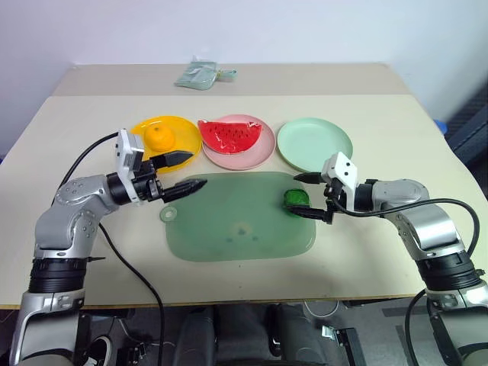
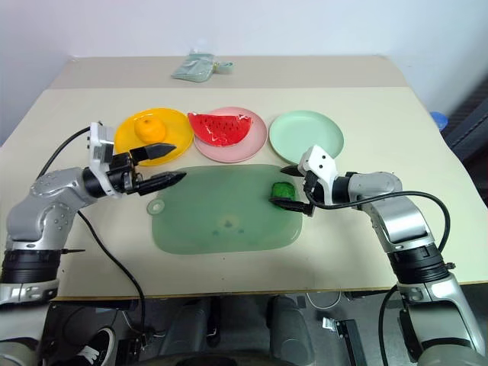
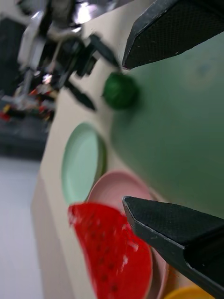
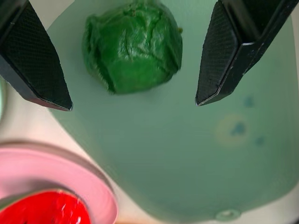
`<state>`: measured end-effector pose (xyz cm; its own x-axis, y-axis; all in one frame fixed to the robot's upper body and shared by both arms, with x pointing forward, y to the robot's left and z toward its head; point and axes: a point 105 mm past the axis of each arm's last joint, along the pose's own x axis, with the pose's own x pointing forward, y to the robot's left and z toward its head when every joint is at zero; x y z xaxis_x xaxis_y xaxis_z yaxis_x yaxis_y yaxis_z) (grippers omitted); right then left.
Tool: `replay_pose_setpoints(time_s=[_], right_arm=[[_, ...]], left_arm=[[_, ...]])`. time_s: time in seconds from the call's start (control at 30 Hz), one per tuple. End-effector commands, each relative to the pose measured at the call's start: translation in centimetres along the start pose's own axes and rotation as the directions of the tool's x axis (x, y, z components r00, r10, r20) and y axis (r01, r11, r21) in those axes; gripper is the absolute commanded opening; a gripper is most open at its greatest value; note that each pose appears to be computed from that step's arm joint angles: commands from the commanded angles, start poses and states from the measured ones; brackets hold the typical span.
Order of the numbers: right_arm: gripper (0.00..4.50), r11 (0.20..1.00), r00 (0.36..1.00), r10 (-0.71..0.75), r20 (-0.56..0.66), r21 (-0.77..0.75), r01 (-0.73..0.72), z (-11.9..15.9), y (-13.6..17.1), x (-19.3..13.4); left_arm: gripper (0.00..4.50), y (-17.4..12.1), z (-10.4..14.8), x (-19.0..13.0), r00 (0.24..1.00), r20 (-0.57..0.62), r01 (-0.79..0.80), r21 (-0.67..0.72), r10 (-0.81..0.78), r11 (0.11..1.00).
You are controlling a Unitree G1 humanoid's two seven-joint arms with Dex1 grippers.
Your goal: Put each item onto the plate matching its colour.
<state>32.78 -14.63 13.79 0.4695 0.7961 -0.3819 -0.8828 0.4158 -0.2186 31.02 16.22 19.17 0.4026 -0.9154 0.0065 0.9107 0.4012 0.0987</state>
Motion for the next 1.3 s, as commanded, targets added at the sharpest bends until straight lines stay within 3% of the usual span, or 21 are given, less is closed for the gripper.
replay_pose_setpoints(time_s=[0.03, 0.07, 0.17, 0.2, 0.27, 0.4, 0.5, 0.63, 0.7, 0.83, 1.03, 1.1, 1.23, 1.3], right_arm=[[4.34, 1.000, 0.998, -0.008, -0.069, -0.017, 0.006, -1.3, 0.0, -0.1], [4.34, 1.000, 0.997, -0.002, -0.081, -0.006, 0.002, -1.5, 0.0, 0.0], [3.48, 1.000, 0.996, -0.025, -0.084, 0.014, 0.026, -1.6, -0.3, 0.1], [2.92, 0.999, 0.997, -0.037, -0.071, 0.003, 0.037, -1.3, -0.5, 0.1], [2.55, 0.999, 0.998, -0.054, -0.034, 0.000, 0.054, -0.6, -0.8, 0.1], [2.55, 0.985, 0.977, -0.174, 0.122, 0.010, 0.174, 2.4, -3.0, -0.1], [2.55, 0.911, 0.890, -0.409, 0.203, 0.023, 0.413, 4.3, -7.3, -0.8], [2.55, 0.816, 0.813, -0.572, 0.112, -0.026, 0.578, 3.0, -10.3, -0.2], [2.55, 0.812, 0.807, -0.582, 0.104, 0.021, 0.583, 2.5, -10.8, 0.7], [4.39, 0.817, 0.811, -0.576, 0.101, 0.067, 0.573, 2.5, -11.0, 1.8], [4.46, 0.803, 0.749, -0.595, 0.292, 0.165, 0.573, 6.7, -11.7, -0.1], [4.46, 0.809, 0.737, -0.577, 0.351, 0.119, 0.576, 7.8, -11.3, -0.8], [4.46, 0.884, 0.748, -0.447, 0.490, 0.113, 0.454, 10.1, -8.5, -1.3], [4.46, 0.948, 0.791, -0.287, 0.540, 0.044, 0.314, 10.6, -5.2, -1.5]], left_arm=[[4.45, -1.0, 0.7, 0.1, 0.998, 0.014, 0.055, 0.055, -0.055, 0.997], [4.45, -1.0, 0.7, 0.1, 0.999, 0.011, 0.048, 0.073, -0.049, 0.996], [4.50, -1.1, 0.6, 0.4, 0.999, 0.006, 0.048, 0.096, -0.048, 0.994], [4.50, -1.0, 0.6, 0.5, 0.999, 0.007, 0.050, 0.099, -0.051, 0.994], [4.50, -0.9, 0.5, 0.6, 0.999, 0.009, 0.052, 0.099, -0.054, 0.994], [4.50, -0.4, 0.8, 0.7, 0.998, 0.031, 0.043, 0.104, -0.047, 0.994], [4.50, 0.7, 0.7, 0.9, 0.997, 0.078, -0.015, 0.108, 0.006, 0.994], [4.50, 0.5, 0.0, 1.6, 0.996, 0.084, -0.014, 0.131, 0.003, 0.991], [4.50, 0.3, -0.1, 1.9, 0.996, 0.089, -0.007, 0.123, -0.005, 0.992], [4.50, 0.1, -0.5, 1.8, 0.996, 0.089, -0.009, 0.131, -0.002, 0.991], [4.50, 0.4, -0.2, 1.0, 0.995, 0.101, -0.013, 0.120, 0.000, 0.993], [4.50, 0.6, -0.2, 0.7, 0.996, 0.094, -0.012, 0.133, 0.000, 0.991], [4.50, 0.8, 0.1, 0.4, 0.995, 0.094, -0.003, 0.125, -0.009, 0.992], [4.50, 1.0, 0.3, -0.1, 0.995, 0.095, -0.008, 0.134, -0.005, 0.991]])
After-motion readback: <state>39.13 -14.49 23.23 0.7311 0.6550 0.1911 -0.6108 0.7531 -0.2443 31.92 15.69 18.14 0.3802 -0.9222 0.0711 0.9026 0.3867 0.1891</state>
